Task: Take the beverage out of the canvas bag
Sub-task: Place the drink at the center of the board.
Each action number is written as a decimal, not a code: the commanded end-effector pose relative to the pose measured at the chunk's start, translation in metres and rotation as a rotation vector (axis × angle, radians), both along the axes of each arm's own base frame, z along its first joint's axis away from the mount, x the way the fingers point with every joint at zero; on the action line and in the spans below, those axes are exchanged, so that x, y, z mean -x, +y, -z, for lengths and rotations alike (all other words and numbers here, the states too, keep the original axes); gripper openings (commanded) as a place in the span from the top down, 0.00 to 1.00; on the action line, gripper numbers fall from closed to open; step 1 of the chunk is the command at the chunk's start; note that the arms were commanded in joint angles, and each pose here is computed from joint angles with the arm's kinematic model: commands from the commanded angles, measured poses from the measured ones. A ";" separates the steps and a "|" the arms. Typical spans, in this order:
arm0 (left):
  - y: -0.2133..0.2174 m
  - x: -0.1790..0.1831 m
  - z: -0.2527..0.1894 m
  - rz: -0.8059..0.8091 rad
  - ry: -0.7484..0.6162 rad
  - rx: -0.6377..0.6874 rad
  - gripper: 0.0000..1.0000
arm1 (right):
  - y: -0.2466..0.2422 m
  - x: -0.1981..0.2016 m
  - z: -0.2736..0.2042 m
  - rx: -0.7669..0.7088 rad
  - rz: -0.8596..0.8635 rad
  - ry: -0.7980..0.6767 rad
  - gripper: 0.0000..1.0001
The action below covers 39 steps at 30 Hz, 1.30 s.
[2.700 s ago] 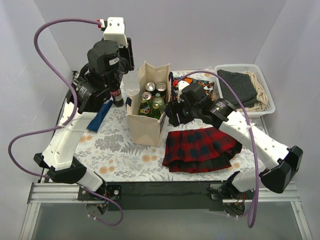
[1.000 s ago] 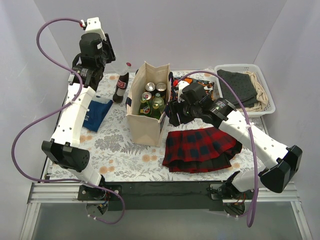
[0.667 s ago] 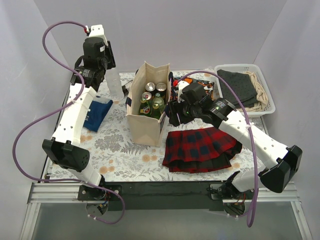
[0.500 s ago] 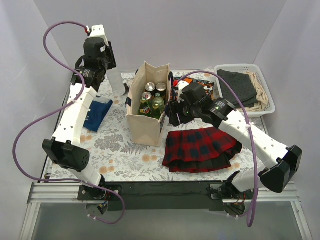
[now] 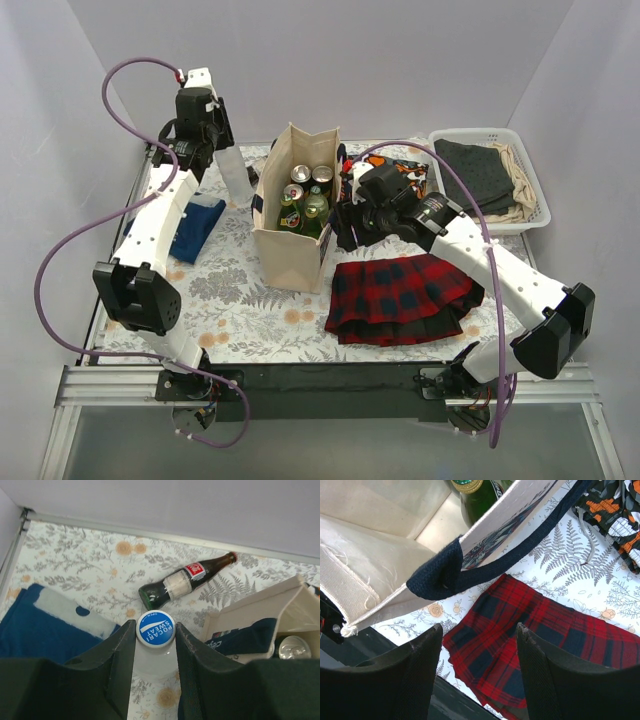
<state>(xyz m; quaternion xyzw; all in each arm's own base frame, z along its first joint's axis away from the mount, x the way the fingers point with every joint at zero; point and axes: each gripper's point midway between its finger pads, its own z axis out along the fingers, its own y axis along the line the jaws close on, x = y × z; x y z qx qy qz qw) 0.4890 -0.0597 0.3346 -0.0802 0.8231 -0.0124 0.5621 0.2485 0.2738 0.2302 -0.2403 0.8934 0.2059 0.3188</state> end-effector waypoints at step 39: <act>0.033 -0.026 0.055 -0.130 -0.064 0.034 1.00 | 0.010 -0.014 -0.017 -0.019 -0.005 -0.018 0.34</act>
